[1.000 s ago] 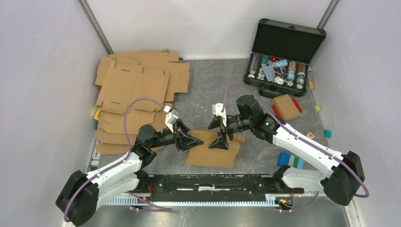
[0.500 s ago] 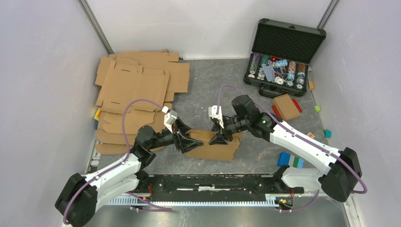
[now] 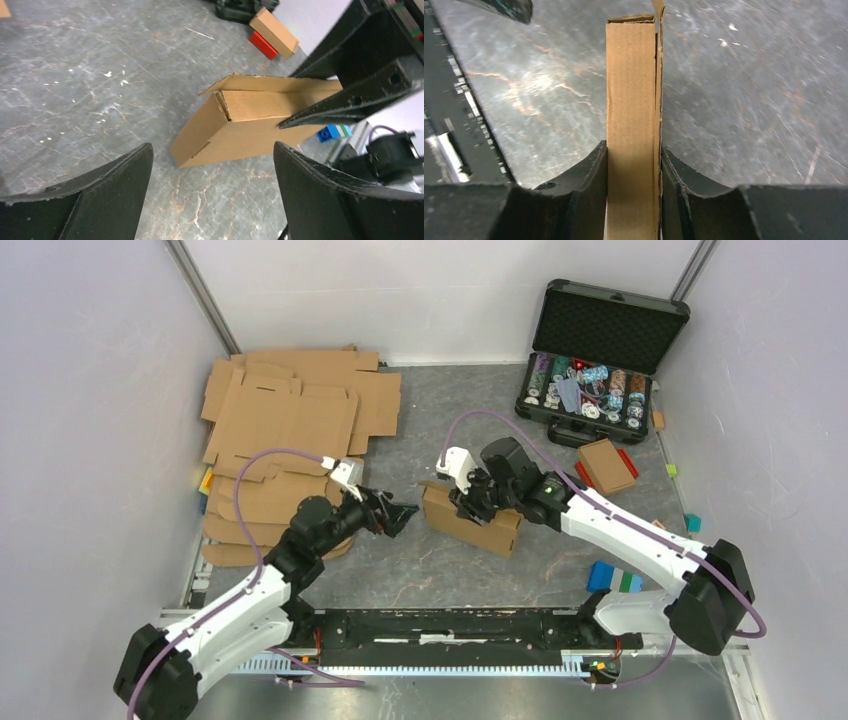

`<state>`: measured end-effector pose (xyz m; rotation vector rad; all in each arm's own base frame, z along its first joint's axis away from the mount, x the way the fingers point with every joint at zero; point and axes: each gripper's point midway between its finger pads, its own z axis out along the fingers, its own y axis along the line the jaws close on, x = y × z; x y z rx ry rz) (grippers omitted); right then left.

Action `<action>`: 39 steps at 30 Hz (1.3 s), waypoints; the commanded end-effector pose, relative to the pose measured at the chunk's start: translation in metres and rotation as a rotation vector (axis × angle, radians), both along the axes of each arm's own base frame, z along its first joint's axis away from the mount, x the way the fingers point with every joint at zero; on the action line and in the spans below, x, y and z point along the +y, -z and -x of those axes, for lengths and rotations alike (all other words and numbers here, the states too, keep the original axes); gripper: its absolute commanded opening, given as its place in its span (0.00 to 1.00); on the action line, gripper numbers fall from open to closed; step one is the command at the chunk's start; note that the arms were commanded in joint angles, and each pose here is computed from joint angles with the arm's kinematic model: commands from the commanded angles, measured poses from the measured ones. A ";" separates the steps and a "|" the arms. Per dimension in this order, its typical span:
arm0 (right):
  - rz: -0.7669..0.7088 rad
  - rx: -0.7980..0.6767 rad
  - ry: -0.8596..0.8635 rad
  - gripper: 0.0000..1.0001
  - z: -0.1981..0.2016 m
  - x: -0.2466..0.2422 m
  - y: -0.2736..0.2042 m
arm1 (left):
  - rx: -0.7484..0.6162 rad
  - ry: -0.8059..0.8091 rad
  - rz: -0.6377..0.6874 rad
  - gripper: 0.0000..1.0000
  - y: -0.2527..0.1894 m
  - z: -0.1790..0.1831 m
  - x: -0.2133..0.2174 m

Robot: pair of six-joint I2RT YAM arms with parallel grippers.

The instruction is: Fold the paper box

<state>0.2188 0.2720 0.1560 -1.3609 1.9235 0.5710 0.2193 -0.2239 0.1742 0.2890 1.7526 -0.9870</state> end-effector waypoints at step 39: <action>0.049 -0.099 -0.225 0.38 -0.102 0.028 0.011 | 0.033 -0.072 0.087 0.52 -0.009 -0.135 -0.004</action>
